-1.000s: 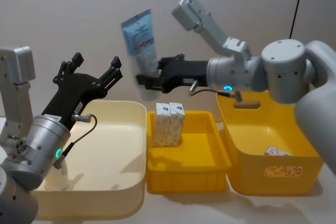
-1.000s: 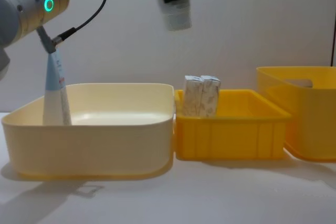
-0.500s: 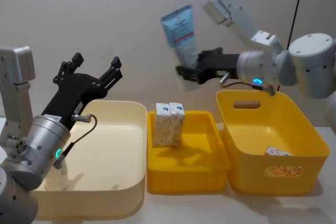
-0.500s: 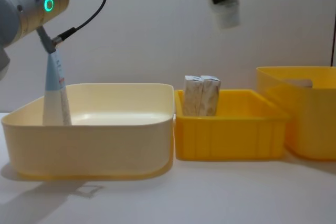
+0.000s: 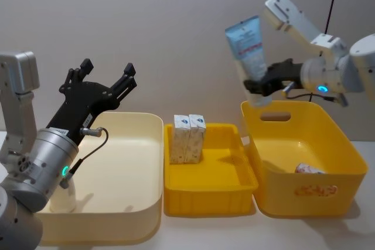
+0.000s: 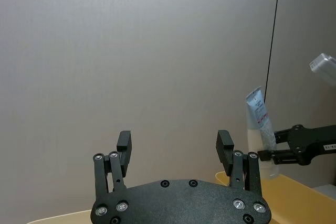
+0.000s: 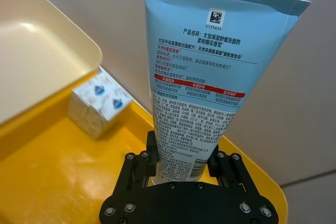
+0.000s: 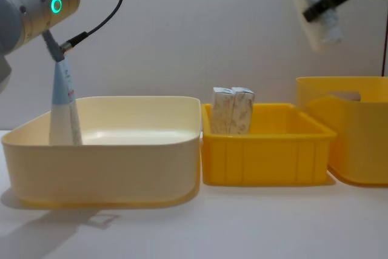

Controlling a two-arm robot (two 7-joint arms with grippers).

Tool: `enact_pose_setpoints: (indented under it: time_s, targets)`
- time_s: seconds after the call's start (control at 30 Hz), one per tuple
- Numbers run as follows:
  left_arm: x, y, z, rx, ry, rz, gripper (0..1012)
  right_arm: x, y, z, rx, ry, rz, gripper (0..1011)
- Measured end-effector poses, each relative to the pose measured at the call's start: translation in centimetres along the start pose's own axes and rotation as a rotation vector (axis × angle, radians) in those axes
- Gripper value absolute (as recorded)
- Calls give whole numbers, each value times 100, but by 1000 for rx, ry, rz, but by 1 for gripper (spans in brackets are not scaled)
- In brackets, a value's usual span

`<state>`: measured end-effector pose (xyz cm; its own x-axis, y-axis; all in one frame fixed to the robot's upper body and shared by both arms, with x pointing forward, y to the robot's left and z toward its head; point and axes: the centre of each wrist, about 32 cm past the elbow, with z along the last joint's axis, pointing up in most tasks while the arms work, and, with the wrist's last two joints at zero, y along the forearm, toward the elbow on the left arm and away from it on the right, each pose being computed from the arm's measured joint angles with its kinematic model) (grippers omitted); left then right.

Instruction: Bimanual collaborative sorting of washing and personal care products

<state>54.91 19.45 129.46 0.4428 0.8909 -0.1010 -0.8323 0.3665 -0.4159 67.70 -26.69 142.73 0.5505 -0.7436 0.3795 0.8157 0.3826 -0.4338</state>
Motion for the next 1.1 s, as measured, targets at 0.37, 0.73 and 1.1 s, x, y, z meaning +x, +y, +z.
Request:
enact_pose_setpoints:
  time_s: [0.37, 0.73, 1.1]
  targets:
    - [0, 0, 0, 0, 0, 0, 1003, 230, -5, -88, -173, 46, -23, 515]
    - [0, 0, 0, 0, 0, 0, 1003, 466, 175, -120, -331, 97, 35, 574]
    - [0, 0, 0, 0, 0, 0, 1003, 598, 267, -128, -408, 123, 73, 913]
